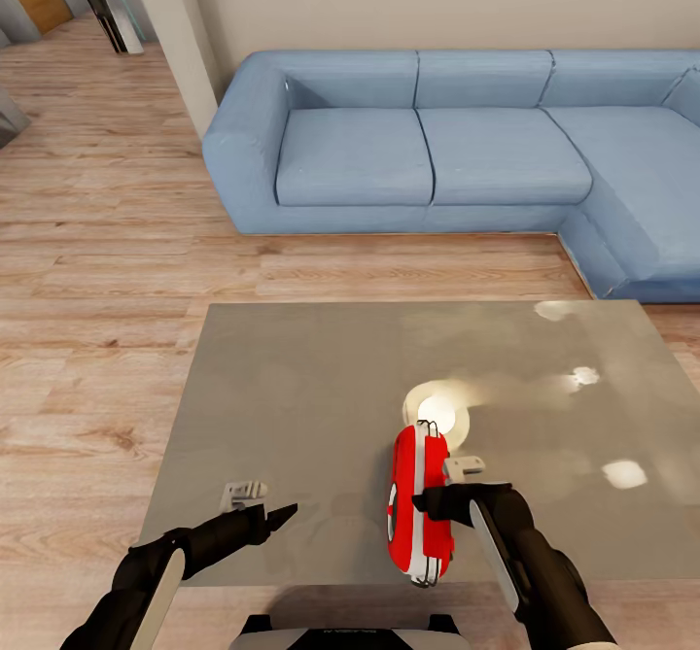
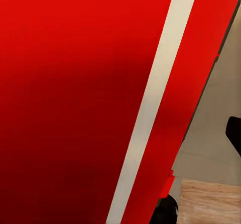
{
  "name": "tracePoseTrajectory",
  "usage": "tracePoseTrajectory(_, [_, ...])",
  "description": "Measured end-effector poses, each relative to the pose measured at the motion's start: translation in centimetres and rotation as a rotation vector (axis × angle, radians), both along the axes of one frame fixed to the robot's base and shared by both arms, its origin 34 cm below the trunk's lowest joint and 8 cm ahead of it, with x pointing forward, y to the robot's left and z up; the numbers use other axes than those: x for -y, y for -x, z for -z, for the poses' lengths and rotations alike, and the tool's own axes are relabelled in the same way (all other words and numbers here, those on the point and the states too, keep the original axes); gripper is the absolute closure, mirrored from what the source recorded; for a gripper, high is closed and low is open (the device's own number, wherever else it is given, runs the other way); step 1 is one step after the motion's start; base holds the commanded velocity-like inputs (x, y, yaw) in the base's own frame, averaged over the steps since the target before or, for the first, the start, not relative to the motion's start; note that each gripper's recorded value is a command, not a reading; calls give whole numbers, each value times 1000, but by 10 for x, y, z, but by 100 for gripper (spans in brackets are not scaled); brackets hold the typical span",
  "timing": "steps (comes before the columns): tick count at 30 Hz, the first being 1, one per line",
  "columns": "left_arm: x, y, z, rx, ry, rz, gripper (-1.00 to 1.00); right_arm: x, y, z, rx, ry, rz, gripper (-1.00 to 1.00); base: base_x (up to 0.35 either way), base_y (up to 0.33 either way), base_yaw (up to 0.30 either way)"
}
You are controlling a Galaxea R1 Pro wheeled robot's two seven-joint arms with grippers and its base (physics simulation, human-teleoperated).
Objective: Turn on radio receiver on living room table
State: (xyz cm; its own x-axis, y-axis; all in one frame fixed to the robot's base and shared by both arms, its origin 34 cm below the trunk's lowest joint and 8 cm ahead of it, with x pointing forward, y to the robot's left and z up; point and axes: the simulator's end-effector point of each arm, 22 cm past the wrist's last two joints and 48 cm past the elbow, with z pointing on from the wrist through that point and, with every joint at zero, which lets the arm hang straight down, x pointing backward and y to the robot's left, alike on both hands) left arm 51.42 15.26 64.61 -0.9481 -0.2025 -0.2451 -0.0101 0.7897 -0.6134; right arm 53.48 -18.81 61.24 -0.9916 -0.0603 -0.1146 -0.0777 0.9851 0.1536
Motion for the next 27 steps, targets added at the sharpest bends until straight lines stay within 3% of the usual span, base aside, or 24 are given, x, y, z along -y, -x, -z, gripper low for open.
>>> tracePoseTrajectory(6, [0,0,0,0,0,0,-100,0,-1,1,0,1,0,-100,0,0,0])
tracePoseTrajectory(9, [0,0,0,3,-1,0,-100,-11,-2,5,-13,-49,25,-100,0,0,0])
tracePoseTrajectory(12, [0,0,0,3,-1,0,-100,-14,-2,6,-13,-64,21,-100,0,0,0])
tracePoseTrajectory(27, [0,0,0,3,-1,0,-100,-15,-2,6,-13,-71,20,-100,0,0,0])
